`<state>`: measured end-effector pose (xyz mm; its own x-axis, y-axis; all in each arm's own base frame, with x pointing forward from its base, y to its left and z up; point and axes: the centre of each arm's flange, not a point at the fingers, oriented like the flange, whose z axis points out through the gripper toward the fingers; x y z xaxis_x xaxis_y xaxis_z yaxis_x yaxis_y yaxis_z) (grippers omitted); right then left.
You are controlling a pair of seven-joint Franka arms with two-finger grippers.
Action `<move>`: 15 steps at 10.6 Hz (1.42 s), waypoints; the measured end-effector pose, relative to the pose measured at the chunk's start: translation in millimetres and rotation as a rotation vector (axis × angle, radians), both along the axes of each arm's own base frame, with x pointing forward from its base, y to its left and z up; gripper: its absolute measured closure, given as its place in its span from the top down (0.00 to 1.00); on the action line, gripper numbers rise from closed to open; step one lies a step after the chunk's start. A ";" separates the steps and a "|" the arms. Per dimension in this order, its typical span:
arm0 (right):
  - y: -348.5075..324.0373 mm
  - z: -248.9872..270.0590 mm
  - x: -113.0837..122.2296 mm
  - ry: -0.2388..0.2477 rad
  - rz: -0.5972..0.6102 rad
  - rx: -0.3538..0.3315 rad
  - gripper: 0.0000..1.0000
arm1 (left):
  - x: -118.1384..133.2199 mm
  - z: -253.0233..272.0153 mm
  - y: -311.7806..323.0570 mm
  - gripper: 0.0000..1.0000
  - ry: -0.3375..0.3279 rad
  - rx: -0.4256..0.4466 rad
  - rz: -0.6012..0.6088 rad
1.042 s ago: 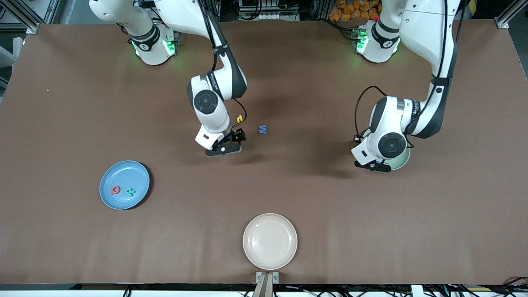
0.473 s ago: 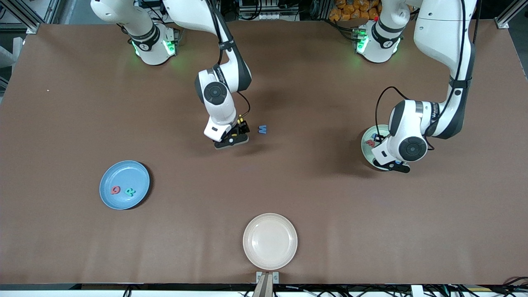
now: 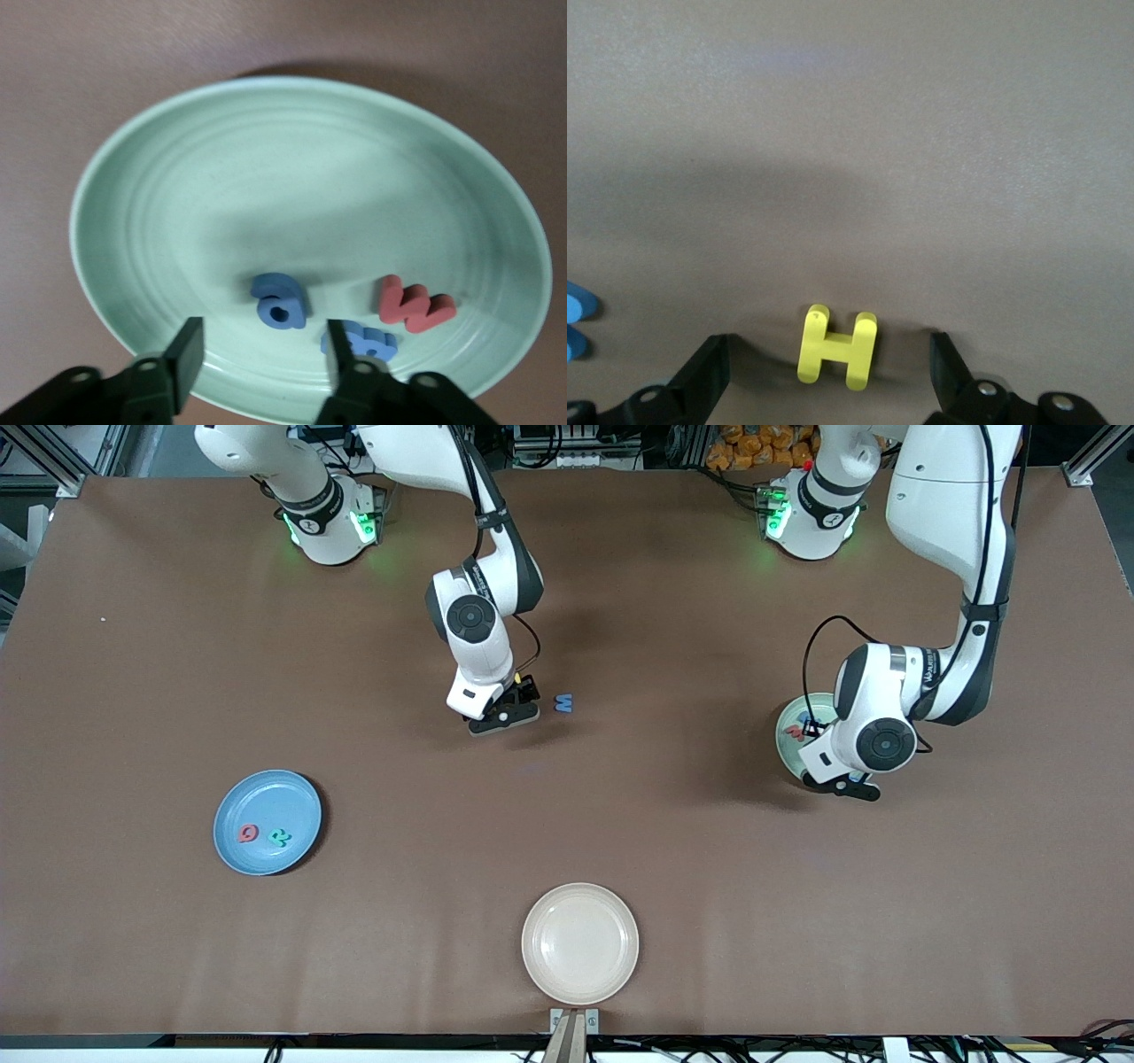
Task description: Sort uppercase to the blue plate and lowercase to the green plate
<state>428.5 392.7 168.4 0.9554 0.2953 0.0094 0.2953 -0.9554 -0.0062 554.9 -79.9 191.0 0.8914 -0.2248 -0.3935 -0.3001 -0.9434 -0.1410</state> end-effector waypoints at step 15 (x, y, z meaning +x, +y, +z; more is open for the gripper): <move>-90.6 63.4 85.6 -0.149 -0.170 0.029 0.33 | -30.4 81.0 -219.4 0.71 -0.065 -0.046 0.451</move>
